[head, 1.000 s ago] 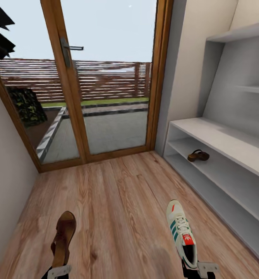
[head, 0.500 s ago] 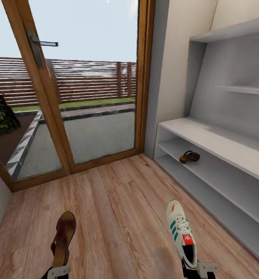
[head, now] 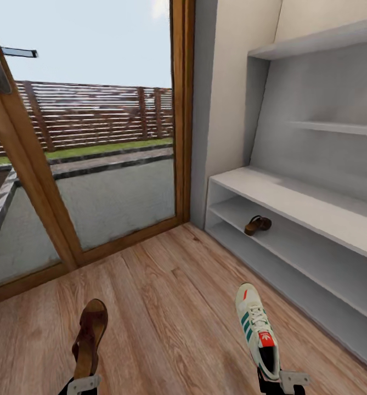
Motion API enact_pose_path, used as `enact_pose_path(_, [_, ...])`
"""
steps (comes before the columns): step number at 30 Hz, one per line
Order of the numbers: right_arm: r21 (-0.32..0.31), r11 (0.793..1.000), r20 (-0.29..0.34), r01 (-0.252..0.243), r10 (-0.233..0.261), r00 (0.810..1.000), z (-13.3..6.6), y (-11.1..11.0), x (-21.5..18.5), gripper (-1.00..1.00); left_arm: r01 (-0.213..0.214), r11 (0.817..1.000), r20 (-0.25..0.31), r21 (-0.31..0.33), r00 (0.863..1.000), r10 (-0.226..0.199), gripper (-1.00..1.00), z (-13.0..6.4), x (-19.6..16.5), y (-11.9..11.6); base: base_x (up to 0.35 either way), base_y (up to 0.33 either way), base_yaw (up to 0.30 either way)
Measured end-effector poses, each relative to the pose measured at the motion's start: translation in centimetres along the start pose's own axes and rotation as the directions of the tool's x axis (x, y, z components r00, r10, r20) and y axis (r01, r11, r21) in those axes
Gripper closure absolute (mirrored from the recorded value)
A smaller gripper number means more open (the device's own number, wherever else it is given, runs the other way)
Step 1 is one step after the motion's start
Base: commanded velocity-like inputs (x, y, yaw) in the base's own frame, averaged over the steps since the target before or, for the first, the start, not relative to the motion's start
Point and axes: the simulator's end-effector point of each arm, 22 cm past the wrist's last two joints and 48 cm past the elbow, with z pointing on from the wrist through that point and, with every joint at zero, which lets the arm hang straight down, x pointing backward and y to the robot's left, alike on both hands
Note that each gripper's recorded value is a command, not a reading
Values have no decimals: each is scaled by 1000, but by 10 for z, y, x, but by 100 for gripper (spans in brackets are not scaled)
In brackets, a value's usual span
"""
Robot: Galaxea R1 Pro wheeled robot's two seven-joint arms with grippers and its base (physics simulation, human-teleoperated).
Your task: Pick up the two gym shoes and the two sandals from the corridor floor and place them onto the hallstand (shoe rack) in the corridor, making sure they are on the rack and not on the floor. Arrange them so the two gym shoes are next to each other and the two sandals are next to each other.
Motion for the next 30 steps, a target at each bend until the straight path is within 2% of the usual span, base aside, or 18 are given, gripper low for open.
enact_pose_path(17, [0, 1000, 0, 0, 0, 1000, 0, 0, 0, 100, -1, 1000, -2, 2, 1000, 1, 100, 0, 0, 0, 250, 223, -279])
enact_pose_path(30, [0, 1000, 0, 0, 0, 1000, 0, 0, 0, 100, -1, 1000, -1, 0, 1000, 1, 100, 0, 0, 1, 104, 189, -279])
